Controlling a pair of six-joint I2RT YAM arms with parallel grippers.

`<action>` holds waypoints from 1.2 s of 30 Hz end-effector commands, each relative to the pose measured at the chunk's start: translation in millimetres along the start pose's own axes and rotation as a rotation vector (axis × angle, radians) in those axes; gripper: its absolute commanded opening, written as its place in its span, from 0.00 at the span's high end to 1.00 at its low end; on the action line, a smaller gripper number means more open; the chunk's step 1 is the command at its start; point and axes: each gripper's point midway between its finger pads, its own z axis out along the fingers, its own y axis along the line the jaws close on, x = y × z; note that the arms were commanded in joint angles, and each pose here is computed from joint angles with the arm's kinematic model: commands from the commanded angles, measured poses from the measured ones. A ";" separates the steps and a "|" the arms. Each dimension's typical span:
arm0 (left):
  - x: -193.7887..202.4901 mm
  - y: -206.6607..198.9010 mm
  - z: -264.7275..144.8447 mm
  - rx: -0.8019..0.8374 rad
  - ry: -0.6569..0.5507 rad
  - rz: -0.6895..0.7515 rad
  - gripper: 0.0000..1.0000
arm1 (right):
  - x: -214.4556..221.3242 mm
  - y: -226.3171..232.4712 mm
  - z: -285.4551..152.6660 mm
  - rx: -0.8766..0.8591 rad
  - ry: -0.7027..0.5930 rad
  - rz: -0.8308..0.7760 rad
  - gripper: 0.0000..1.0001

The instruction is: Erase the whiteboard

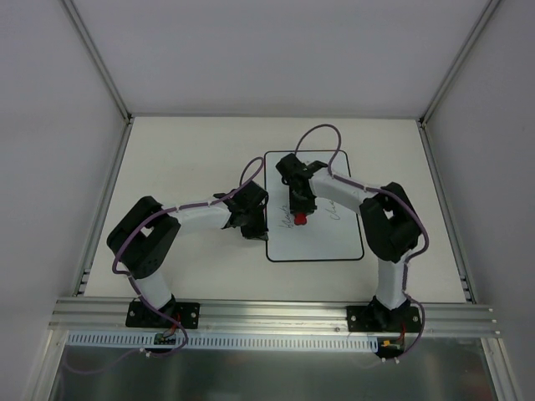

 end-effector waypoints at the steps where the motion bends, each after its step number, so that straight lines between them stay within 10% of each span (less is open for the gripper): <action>1: 30.1 56.1 7.5 -0.200 0.095 0.004 1.00 | -4.1 34.4 13.5 -0.047 0.022 -0.063 1.00; 12: 29.2 54.6 6.4 -0.195 0.093 0.007 1.00 | -27.5 69.7 38.1 -0.052 0.070 -0.103 1.00; 27: 28.7 56.5 7.2 -0.205 0.087 -0.014 1.00 | 105.7 35.4 6.4 -0.067 0.235 -0.173 1.00; 36: 29.9 57.8 6.9 -0.206 0.088 -0.014 1.00 | 84.7 54.0 12.0 -0.026 0.135 -0.162 1.00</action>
